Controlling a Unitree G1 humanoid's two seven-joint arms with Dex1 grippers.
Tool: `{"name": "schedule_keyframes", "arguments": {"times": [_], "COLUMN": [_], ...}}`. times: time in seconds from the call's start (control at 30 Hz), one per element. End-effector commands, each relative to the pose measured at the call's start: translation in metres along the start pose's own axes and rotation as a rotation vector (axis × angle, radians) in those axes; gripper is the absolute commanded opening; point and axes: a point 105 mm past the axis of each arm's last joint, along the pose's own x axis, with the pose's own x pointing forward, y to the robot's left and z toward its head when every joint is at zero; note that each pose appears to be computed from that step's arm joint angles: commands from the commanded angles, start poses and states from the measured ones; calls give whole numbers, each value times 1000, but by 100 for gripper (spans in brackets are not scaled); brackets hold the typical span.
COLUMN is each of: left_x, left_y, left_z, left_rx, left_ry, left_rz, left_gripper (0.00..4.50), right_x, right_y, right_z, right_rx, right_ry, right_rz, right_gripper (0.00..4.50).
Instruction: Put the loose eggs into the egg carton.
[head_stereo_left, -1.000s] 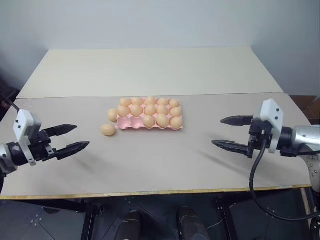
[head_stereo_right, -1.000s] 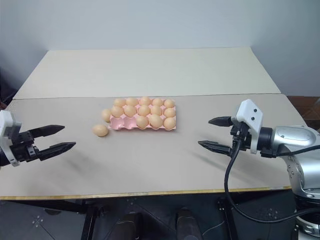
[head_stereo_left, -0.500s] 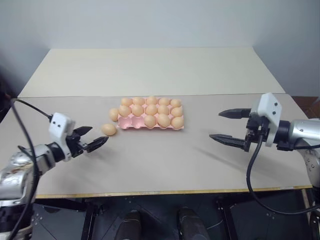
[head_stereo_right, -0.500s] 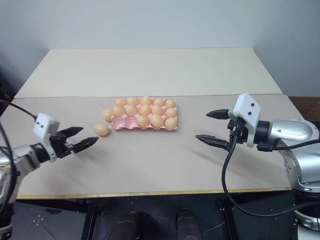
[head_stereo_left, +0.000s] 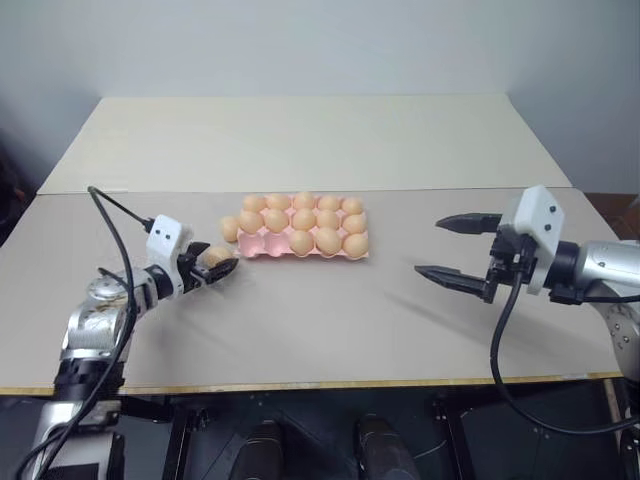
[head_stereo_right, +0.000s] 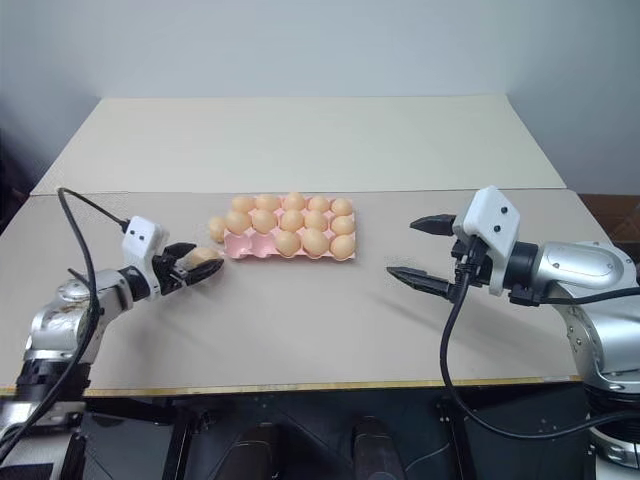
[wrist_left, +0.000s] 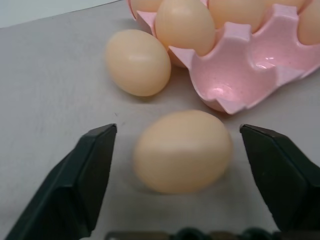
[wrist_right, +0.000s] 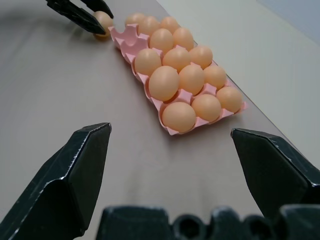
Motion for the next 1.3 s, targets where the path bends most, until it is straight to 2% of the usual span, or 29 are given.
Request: {"name": "schedule_keyframes", "arguments": {"times": [0.03,0.1,0.17,0.43,0.53,0.63,0.77,0.9,1.07,1.3], "left_x": [2,1,-2,-34,-45,-44,-22,7,35,43], "left_y": [0,1,2,7,-3,-20,-44,-56,-65,-58], "left_z": [9,9,10,16,32,56,85,93,83,71], "left_rx": [37,39,44,106,154,169,177,184,209,221], "left_ry": [-20,-18,-16,3,-25,-123,-230,-256,-202,-150], "left_rz": [-15,-9,-6,-9,-88,-176,-271,-328,-376,-380], "left_gripper": [290,234,215,215,215,215,215,215,215,215], "right_x": [-5,-6,-6,-7,-6,-5,-4,-4,-5,-9], "right_y": [-1,-1,-1,2,2,2,1,-1,1,2], "right_z": [19,19,18,17,16,16,17,19,20,20], "right_rx": [-54,-54,-54,-46,-45,-46,-54,-60,-61,-58], "right_ry": [-49,-49,-46,-46,-45,-47,-45,-45,-47,-45], "right_rz": [-17,-23,-26,-36,-36,-36,-44,-56,-67,-93], "right_gripper": [450,450,450,450,450,450,450,450,450,450]}}
